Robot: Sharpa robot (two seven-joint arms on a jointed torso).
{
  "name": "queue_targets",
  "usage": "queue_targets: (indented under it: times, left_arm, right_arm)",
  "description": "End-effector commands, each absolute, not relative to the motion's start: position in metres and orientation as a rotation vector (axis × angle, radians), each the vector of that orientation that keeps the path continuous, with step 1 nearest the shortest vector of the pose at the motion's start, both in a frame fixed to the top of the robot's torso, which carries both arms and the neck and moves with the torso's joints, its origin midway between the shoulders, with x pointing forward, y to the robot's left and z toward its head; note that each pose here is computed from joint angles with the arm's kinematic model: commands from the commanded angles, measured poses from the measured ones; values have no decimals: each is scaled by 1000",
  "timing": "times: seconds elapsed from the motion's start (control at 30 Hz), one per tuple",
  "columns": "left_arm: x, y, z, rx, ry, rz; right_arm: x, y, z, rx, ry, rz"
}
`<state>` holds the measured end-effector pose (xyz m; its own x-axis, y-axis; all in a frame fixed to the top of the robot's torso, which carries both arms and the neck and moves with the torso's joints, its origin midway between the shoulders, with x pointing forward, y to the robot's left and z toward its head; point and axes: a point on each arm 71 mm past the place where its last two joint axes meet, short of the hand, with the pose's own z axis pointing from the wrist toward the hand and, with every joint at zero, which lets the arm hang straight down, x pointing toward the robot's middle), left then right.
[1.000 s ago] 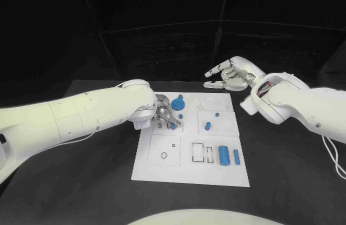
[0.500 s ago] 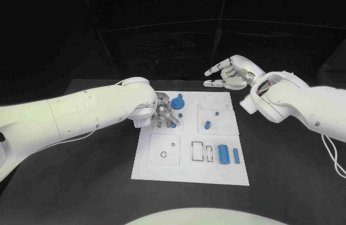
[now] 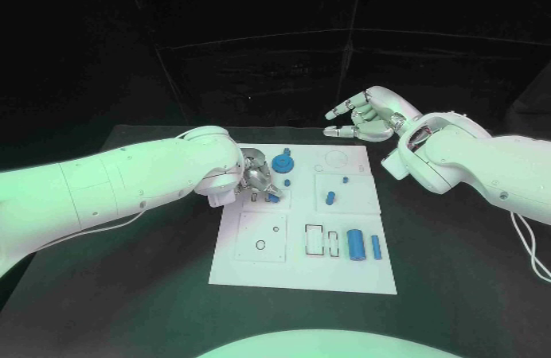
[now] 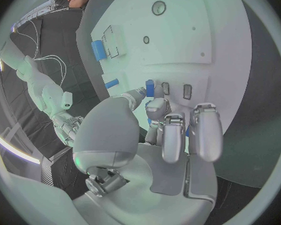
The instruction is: Assemble the parts on the task board
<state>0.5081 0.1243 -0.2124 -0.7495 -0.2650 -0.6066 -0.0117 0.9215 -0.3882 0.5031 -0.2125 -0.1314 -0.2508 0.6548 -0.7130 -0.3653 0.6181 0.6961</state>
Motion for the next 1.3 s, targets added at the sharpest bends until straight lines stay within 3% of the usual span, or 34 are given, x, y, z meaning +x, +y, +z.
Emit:
queue_targets:
  times: [0.03,0.47,1.3]
  left_arm:
    - [508,125,-208,-239,2326,-530]
    - [507,139,-204,-216,2214,-479]
    - [503,138,-221,-163,2280,-382]
  right_arm:
    - [503,-212,-130,243,1542,991]
    - [503,-213,-130,242,1539,991]
    - [504,-212,-130,237,1541,996]
